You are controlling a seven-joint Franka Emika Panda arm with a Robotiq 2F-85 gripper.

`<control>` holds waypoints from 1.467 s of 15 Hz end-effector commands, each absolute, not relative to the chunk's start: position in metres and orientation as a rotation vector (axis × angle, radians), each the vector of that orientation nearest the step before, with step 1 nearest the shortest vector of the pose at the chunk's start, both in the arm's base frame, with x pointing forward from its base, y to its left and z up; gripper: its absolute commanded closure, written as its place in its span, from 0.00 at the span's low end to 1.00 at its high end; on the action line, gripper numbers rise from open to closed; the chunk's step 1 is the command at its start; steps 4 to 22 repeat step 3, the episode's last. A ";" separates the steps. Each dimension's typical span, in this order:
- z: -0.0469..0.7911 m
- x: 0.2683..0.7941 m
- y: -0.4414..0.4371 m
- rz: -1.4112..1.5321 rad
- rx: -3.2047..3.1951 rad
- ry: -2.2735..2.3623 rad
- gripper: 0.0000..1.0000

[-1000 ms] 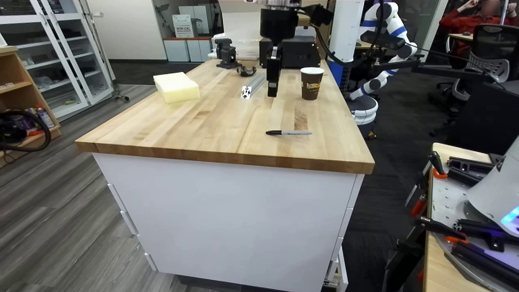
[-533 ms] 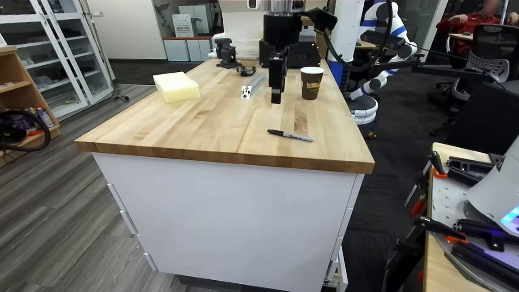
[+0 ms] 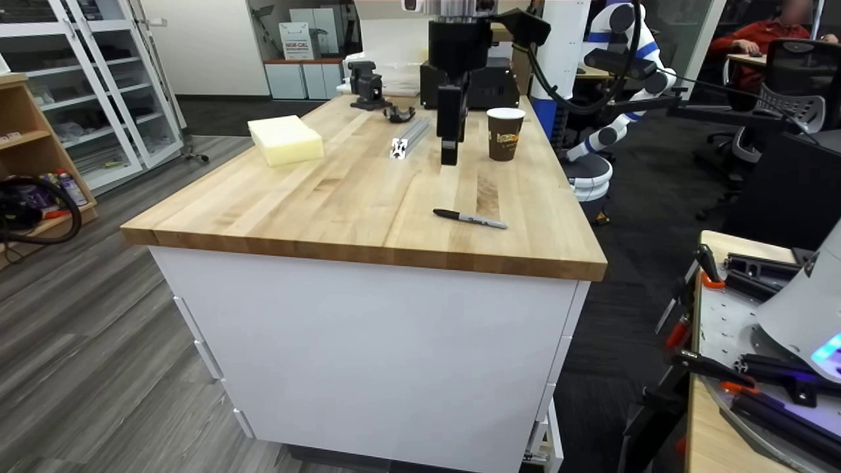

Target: Move the cup to the right side of the marker then put the marker in the cup then remove the marker out of the cup

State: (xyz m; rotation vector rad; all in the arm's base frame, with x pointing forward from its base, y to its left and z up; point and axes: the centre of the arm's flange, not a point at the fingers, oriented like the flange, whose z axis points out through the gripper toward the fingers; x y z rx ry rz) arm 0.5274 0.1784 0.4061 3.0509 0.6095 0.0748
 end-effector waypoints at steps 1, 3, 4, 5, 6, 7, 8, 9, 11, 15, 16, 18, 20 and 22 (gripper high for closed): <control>0.406 0.527 0.178 0.075 3.051 0.609 0.00; 0.406 0.527 0.178 0.075 3.051 0.610 0.00; 0.406 0.527 0.178 0.075 3.051 0.610 0.00; 0.406 0.527 0.178 0.075 3.051 0.610 0.00; 0.406 0.527 0.178 0.075 3.051 0.610 0.00; 0.406 0.527 0.178 0.075 3.051 0.610 0.00; 0.406 0.527 0.178 0.075 3.051 0.610 0.00; 0.406 0.527 0.178 0.075 3.051 0.610 0.00; 0.406 0.527 0.178 0.075 3.051 0.610 0.00; 0.406 0.527 0.178 0.075 3.051 0.610 0.00; 0.406 0.527 0.178 0.075 3.051 0.610 0.00; 0.406 0.527 0.178 0.075 3.051 0.610 0.00; 0.406 0.527 0.178 0.075 3.051 0.610 0.00; 0.406 0.527 0.178 0.075 3.051 0.610 0.00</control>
